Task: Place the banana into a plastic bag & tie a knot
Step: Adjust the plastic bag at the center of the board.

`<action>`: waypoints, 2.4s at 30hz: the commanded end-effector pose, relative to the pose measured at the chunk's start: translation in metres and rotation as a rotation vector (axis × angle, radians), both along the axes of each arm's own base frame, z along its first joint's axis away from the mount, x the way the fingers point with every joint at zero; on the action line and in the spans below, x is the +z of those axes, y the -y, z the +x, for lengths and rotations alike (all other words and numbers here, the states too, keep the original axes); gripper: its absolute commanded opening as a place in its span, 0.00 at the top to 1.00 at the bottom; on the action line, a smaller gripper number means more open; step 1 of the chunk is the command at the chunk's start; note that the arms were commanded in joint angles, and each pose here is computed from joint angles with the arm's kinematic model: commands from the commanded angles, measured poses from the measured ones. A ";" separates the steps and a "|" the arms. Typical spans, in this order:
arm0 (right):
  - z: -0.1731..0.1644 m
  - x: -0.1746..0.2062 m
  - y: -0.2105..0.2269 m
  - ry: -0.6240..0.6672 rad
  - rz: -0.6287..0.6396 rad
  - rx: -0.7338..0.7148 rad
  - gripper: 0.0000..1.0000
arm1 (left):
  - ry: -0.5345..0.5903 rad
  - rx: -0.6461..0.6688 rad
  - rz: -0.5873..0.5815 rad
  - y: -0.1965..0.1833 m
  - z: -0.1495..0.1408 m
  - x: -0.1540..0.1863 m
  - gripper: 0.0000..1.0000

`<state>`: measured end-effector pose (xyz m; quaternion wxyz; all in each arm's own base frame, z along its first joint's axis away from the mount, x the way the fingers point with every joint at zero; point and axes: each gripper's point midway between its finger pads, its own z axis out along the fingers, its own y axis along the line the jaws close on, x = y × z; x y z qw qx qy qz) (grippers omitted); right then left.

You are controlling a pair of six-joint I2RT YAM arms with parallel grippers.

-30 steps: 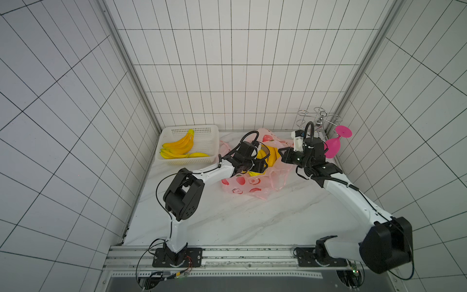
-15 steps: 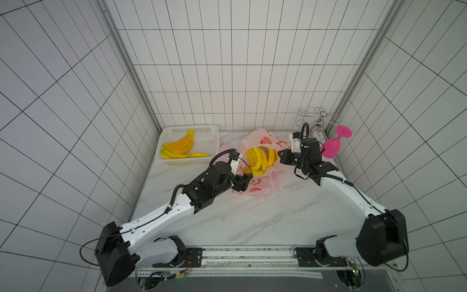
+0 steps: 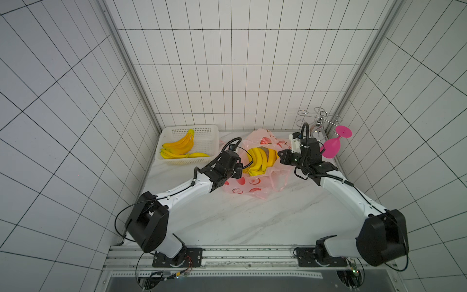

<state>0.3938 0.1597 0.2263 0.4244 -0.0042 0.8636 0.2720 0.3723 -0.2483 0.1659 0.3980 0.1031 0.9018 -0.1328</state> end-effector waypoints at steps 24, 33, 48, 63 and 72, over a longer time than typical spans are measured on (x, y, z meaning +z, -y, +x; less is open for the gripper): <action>-0.052 0.030 0.062 0.030 -0.133 -0.235 0.05 | 0.037 -0.062 -0.251 0.056 0.037 0.083 1.00; -0.103 -0.006 0.067 -0.046 -0.087 -0.230 0.10 | 0.065 -0.061 -0.238 0.056 0.043 0.087 1.00; -0.137 -0.051 0.025 -0.129 -0.060 -0.069 0.71 | 0.084 -0.055 -0.236 0.061 0.057 0.102 1.00; -0.016 0.203 0.083 0.291 -0.102 -0.277 1.00 | 0.243 -0.019 -0.332 0.051 0.124 0.240 1.00; -0.015 0.291 0.090 0.401 -0.054 -0.246 1.00 | 0.388 0.027 -0.407 -0.005 0.084 0.330 1.00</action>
